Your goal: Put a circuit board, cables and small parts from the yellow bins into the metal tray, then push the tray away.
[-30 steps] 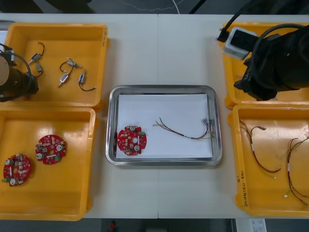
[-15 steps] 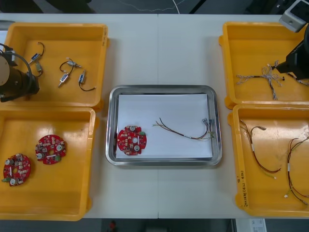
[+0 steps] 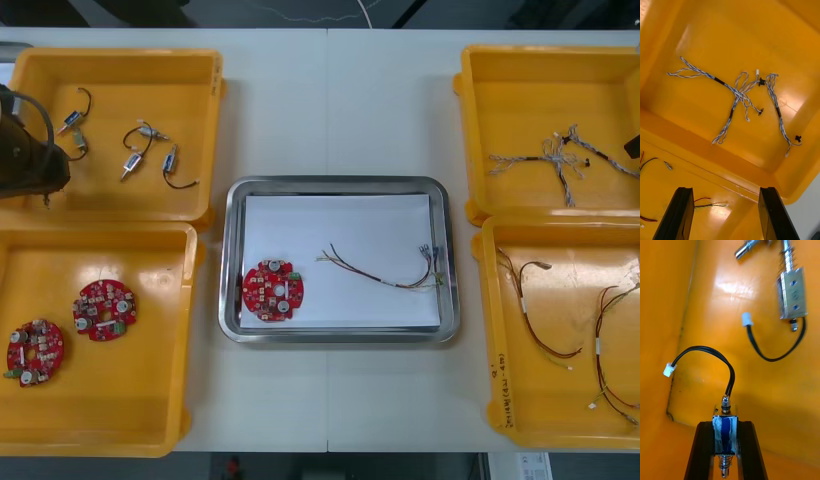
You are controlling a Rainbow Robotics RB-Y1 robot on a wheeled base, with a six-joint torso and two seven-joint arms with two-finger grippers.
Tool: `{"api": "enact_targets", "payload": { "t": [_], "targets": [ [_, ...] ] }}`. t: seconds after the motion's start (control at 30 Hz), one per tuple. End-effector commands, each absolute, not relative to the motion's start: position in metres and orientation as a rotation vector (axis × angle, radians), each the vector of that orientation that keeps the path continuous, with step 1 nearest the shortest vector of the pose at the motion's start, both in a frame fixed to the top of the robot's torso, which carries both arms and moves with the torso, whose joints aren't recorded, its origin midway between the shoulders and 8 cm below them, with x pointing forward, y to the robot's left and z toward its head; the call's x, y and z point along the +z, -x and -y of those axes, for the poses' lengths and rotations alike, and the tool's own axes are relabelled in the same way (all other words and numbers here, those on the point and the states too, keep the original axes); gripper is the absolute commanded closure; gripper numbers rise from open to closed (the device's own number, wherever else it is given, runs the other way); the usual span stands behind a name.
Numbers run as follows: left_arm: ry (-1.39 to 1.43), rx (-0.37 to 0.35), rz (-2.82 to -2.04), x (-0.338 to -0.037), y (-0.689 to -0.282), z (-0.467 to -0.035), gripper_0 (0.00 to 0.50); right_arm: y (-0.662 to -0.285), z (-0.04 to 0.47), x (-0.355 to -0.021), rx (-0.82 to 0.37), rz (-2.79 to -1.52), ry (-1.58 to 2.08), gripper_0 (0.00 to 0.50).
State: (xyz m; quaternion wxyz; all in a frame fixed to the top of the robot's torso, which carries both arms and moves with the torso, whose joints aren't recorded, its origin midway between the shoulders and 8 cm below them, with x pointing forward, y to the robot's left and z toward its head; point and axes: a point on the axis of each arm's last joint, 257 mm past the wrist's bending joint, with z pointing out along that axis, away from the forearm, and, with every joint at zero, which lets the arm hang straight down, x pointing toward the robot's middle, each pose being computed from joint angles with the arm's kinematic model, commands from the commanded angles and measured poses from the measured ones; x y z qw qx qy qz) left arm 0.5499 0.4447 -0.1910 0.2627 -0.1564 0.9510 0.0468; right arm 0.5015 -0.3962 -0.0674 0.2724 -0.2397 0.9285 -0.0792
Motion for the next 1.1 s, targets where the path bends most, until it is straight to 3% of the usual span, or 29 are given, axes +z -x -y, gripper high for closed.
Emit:
{"api": "enact_targets", "payload": {
  "t": [0.03, 0.23, 0.57, 0.83, 1.1],
  "targets": [
    [0.301, 0.124, -2.513, -0.123, -0.562, -0.431, 0.5, -0.511, 0.434, -0.024, -0.289, -2.468, 0.668, 0.0],
    [0.251, 0.112, -2.536, -0.092, -0.55, -0.411, 0.5, -0.51, 0.459, -0.032, -0.26, -2.527, 0.702, 0.0],
    [0.093, 0.027, -2.593, -0.057, -0.524, -0.353, 0.5, -0.541, 0.485, -0.03, -0.326, -2.461, 0.755, 0.0],
    [-0.105, 0.039, -2.608, -0.055, -0.509, -0.295, 0.5, -0.563, 0.494, -0.032, -0.307, -2.443, 0.7, 0.0],
    [-0.173, -0.047, -2.606, -0.059, -0.509, -0.215, 0.5, -0.59, 0.502, -0.045, -0.326, -2.418, 0.675, 0.0]
  ]
}}
